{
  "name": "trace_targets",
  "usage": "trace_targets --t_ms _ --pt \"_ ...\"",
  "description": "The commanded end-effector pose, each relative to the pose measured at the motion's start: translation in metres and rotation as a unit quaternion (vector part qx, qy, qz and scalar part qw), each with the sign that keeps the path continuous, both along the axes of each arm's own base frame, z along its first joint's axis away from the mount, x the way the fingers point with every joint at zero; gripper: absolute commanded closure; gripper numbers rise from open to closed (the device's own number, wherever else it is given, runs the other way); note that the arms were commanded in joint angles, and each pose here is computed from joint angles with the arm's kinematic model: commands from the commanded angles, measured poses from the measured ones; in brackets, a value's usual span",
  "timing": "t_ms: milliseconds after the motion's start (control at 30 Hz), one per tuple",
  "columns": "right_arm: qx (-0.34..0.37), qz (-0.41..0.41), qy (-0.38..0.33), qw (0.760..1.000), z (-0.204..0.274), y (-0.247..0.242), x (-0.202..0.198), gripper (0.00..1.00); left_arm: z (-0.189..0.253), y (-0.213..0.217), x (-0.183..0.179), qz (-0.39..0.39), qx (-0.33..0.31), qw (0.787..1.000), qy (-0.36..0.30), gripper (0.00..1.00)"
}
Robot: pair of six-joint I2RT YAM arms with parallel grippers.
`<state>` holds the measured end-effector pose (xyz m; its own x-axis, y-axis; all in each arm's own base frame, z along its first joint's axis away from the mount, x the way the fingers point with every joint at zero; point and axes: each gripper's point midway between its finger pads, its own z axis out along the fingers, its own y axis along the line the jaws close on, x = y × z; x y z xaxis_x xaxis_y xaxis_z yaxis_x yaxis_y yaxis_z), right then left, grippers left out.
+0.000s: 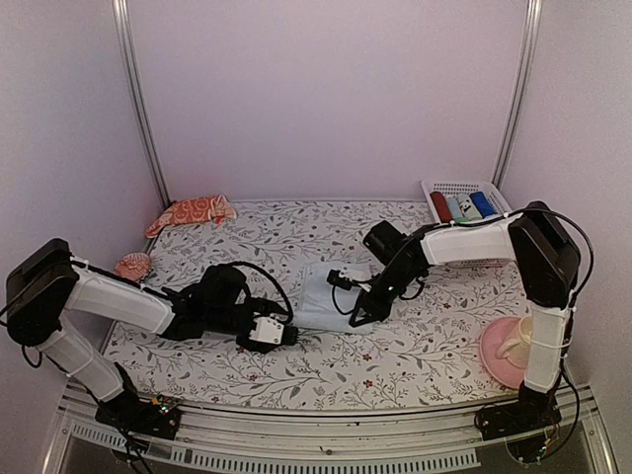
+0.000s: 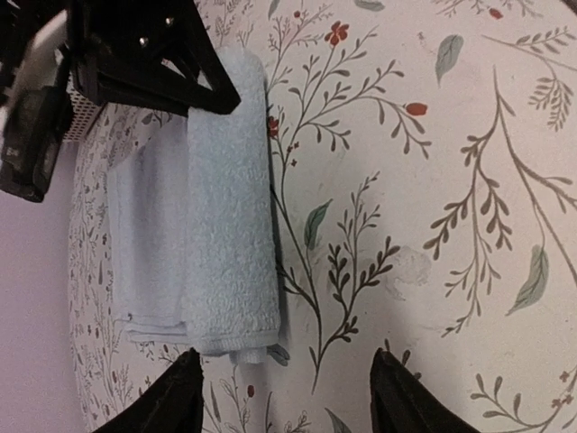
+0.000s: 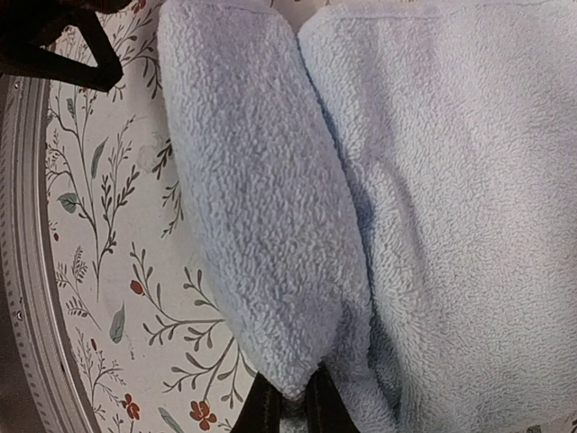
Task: Roll the towels
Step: Roll the towel at the center of the board.
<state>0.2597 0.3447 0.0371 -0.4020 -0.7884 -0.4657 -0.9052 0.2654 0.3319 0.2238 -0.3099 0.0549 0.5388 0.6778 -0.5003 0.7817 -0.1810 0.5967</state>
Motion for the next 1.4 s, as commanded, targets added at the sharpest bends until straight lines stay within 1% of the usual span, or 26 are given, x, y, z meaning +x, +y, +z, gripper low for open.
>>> trace_targets --t_ms 0,133,400,833,933,1133,1333,1367 --pt "-0.008 -0.009 0.048 0.999 -0.01 -0.001 0.002 0.94 0.019 -0.017 0.012 -0.006 -0.025 0.995 -0.101 0.37" --pt "-0.008 -0.007 0.064 0.998 -0.016 -0.002 0.003 0.93 0.013 -0.02 0.009 -0.022 -0.016 0.989 -0.143 0.37" --pt "-0.008 -0.009 0.072 0.997 -0.021 -0.004 0.007 0.93 -0.004 -0.024 0.011 -0.035 0.01 0.985 -0.17 0.39" --pt "-0.014 -0.008 0.078 0.997 -0.029 -0.008 0.007 0.93 -0.023 -0.029 0.032 -0.005 0.036 0.984 -0.173 0.4" --pt "-0.014 -0.008 0.08 0.997 -0.03 -0.008 0.008 0.92 -0.03 -0.029 0.035 0.001 0.046 0.984 -0.175 0.43" --pt "-0.009 -0.009 0.078 0.997 -0.029 -0.009 0.014 0.9 -0.044 -0.025 0.044 0.015 0.069 0.983 -0.171 0.58" --pt "-0.008 -0.004 0.076 0.997 -0.028 -0.007 0.017 0.89 -0.054 -0.022 0.053 0.031 0.088 0.982 -0.167 0.6" --pt "-0.008 -0.004 0.075 0.997 -0.028 -0.007 0.018 0.88 -0.056 -0.021 0.054 0.033 0.091 0.982 -0.164 0.62"
